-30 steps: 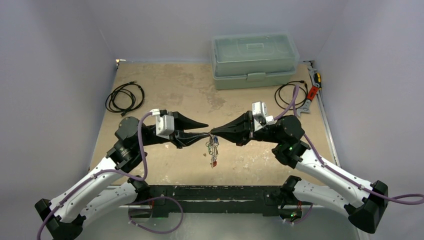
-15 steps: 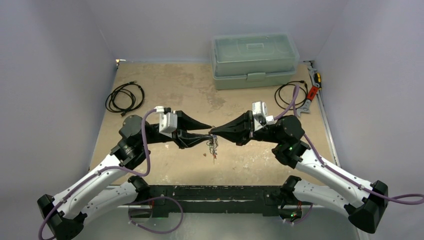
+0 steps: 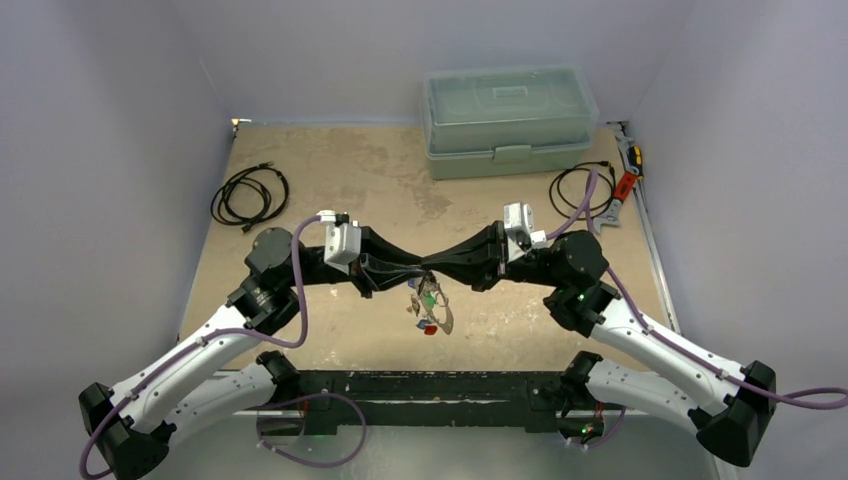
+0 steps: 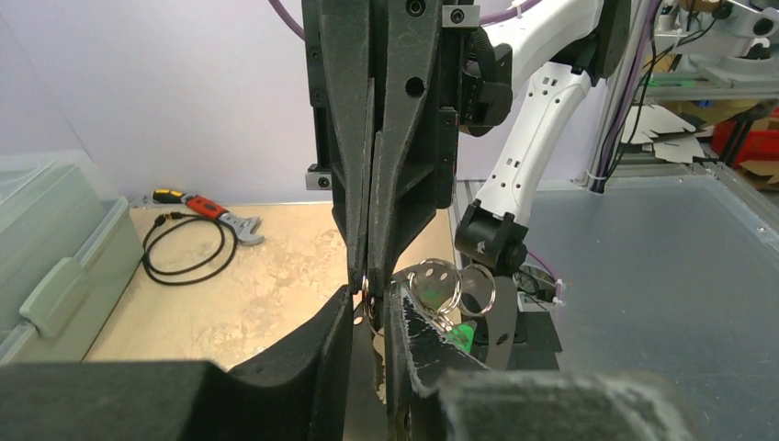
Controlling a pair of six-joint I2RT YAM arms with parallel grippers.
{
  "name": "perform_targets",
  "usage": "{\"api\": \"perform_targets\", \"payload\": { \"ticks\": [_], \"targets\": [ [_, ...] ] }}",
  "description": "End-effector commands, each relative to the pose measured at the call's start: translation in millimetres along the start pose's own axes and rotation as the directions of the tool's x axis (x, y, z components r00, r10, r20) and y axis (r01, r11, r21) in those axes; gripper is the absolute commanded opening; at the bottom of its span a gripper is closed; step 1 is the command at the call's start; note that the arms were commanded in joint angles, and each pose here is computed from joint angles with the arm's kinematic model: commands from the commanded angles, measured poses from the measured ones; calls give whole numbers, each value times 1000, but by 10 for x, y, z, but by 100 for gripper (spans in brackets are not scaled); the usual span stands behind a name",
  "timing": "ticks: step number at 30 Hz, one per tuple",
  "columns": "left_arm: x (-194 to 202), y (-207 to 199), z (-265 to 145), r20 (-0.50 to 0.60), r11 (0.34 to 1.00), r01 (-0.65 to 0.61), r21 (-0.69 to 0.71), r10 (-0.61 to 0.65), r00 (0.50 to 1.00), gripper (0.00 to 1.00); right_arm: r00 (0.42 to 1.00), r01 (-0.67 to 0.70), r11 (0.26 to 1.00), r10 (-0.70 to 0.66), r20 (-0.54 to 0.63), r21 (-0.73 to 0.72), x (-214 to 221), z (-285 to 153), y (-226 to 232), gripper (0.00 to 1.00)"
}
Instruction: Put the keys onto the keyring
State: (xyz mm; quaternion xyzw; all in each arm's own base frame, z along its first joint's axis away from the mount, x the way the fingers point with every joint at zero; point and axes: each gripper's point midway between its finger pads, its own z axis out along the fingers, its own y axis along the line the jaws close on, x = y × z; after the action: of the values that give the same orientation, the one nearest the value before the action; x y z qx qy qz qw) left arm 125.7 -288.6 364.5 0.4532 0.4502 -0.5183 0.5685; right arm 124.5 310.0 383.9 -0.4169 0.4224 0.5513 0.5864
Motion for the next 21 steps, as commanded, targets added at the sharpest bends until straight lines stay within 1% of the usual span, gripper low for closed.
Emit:
{"api": "perform_targets", "payload": {
  "ticks": [1,4,6,8,14,17,21],
  "targets": [
    [32,13,3,-10,1000,6,-3,-6,1000,12,988,93,996,-90,126,-14,-474,43,73,0],
    [30,23,0,-10,1000,4,-10,-4,1000,7,987,95,995,-92,130,-12,-487,34,77,0],
    [34,23,0,-11,1000,4,-10,-4,1000,5,986,97,995,-96,133,-7,-500,27,75,0],
    [27,31,-1,-11,1000,2,-14,-2,1000,0,986,99,995,-98,134,-4,-509,21,75,0],
    [42,42,-17,-19,1000,-10,-25,10,1000,0,988,95,995,-94,123,-6,-491,22,78,0],
    [53,58,-35,-35,999,-29,-34,28,999,0,992,86,996,-86,88,3,-445,27,51,0],
    [70,83,-48,-58,998,-48,-46,45,997,0,996,88,996,-89,23,30,-370,0,6,17]
  ]
}}
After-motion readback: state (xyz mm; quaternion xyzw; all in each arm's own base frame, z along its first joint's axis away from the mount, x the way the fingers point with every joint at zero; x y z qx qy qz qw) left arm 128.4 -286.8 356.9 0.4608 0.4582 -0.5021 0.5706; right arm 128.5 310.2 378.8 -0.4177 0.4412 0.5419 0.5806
